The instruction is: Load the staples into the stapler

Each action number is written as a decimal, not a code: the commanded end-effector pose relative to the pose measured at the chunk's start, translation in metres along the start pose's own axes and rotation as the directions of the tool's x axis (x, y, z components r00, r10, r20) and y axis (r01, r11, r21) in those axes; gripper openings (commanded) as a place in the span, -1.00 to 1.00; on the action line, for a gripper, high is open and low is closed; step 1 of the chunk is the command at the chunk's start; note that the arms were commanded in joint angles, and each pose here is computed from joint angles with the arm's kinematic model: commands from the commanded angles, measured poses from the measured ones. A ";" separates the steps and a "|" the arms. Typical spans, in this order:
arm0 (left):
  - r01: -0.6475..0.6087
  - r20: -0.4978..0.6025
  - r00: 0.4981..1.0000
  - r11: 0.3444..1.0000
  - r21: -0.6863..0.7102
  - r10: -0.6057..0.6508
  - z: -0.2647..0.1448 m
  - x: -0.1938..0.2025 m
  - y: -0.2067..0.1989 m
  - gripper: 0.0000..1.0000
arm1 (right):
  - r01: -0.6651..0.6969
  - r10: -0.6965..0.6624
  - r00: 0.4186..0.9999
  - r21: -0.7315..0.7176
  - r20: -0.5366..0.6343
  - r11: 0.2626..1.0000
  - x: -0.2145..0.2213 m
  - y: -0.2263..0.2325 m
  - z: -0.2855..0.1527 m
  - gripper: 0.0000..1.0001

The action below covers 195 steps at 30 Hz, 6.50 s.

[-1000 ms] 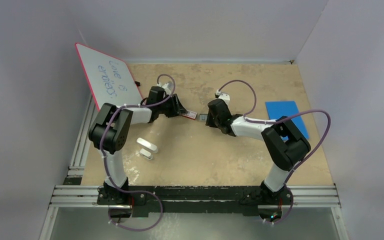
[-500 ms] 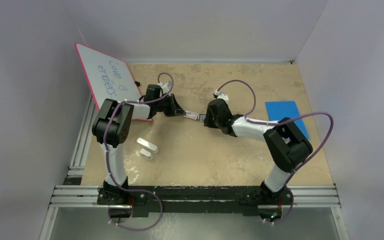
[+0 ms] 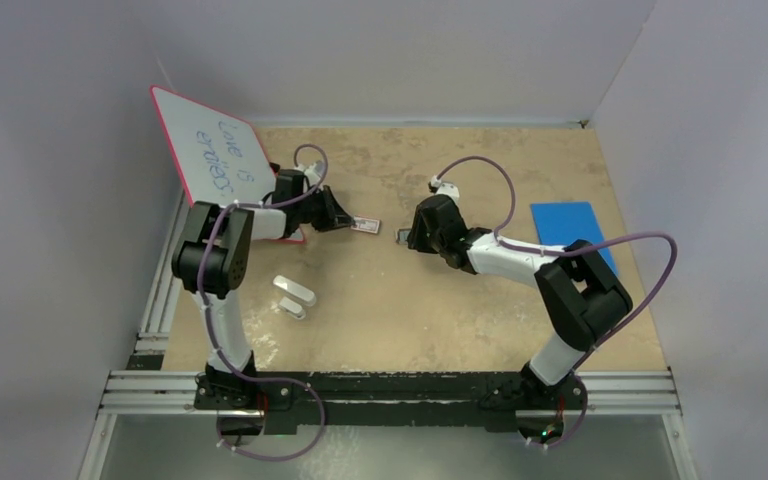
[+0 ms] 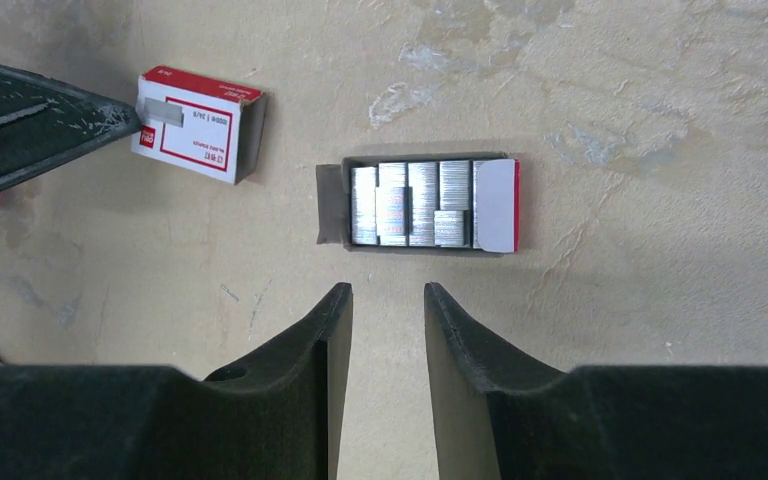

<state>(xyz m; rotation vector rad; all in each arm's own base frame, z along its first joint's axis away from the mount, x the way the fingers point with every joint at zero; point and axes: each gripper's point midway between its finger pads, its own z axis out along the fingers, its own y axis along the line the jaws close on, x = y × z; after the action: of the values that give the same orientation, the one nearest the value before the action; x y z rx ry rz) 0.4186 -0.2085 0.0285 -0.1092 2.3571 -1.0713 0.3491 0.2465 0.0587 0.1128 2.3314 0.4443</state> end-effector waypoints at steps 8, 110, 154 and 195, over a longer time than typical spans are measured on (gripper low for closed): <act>-0.044 0.107 0.992 0.986 -0.161 0.062 -0.036 -0.036 -0.030 -0.15 | -0.030 0.029 0.998 0.034 0.050 0.999 -0.030 0.002 -0.025 -0.13; -0.001 -0.085 0.996 1.000 0.029 0.004 -0.175 0.101 -0.114 0.46 | -0.341 0.321 0.940 -0.301 -0.114 0.891 0.102 0.111 -0.093 -0.57; 0.219 -0.238 0.949 0.975 0.033 -0.205 -0.097 0.175 -0.080 -0.48 | -0.536 0.488 0.844 -0.390 -0.223 0.749 0.094 0.119 -0.108 -0.61; 0.090 -0.289 0.955 0.993 0.071 -0.066 -0.103 0.186 -0.084 -1.00 | -0.489 0.476 0.870 -0.333 -0.125 0.806 0.062 0.091 -0.102 -0.63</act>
<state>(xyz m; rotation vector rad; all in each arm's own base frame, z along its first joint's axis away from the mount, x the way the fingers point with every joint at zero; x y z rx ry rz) 0.1997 -0.2485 0.0591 -0.1576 2.5995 -1.3177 0.1967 0.3294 0.0745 0.4780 2.3682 1.1199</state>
